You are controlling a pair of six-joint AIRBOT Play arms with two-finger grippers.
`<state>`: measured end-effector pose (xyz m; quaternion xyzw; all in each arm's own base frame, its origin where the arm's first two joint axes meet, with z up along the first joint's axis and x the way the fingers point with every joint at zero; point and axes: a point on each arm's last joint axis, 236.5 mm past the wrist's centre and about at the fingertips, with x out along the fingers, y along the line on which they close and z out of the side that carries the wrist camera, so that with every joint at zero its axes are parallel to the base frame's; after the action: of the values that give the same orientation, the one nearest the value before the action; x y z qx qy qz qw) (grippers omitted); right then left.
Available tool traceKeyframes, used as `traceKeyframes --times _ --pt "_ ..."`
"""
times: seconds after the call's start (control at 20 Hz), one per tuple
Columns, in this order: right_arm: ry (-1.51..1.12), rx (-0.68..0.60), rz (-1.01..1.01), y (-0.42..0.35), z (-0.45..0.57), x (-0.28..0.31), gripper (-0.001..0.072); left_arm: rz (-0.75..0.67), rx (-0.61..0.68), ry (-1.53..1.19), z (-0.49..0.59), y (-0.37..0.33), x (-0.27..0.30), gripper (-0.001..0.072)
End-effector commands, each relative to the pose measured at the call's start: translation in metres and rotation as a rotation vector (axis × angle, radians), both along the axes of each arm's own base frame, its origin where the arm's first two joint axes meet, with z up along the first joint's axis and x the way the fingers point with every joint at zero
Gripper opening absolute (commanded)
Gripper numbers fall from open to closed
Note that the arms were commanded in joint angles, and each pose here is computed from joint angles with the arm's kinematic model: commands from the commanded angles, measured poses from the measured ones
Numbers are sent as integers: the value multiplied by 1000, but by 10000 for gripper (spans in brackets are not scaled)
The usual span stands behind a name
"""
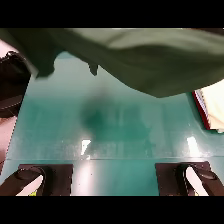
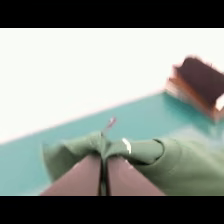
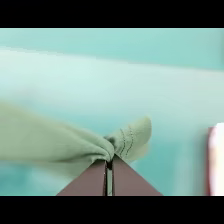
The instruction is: Fold the shirts.
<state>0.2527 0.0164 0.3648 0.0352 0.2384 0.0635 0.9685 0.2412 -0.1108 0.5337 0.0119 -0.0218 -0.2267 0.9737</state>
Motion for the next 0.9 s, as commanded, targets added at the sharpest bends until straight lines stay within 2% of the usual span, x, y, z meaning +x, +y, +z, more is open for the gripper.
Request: traceKeyframes --times 0.0,0.1,0.2,0.45,0.65,0.85 --pt "-25 -48 -128 -27 30 -19 11 1 33 16 -6 7 -33 24" --pt "-5 -23 -93 -27 31 -3 11 -14 103 214 -63 -1 -7 25" --pt "81 57 -58 -30 11 23 11 -33 176 470 -144 -10 28 25" --pt "547 196 84 -12 -138 86 11 -117 259 1036 -373 -34 71 26" --pt "847 124 78 -7 -266 120 11 -1 290 1152 -498 -18 121 26" --pt "814 141 58 -4 -299 176 16 88 131 1157 -507 5 188 27"
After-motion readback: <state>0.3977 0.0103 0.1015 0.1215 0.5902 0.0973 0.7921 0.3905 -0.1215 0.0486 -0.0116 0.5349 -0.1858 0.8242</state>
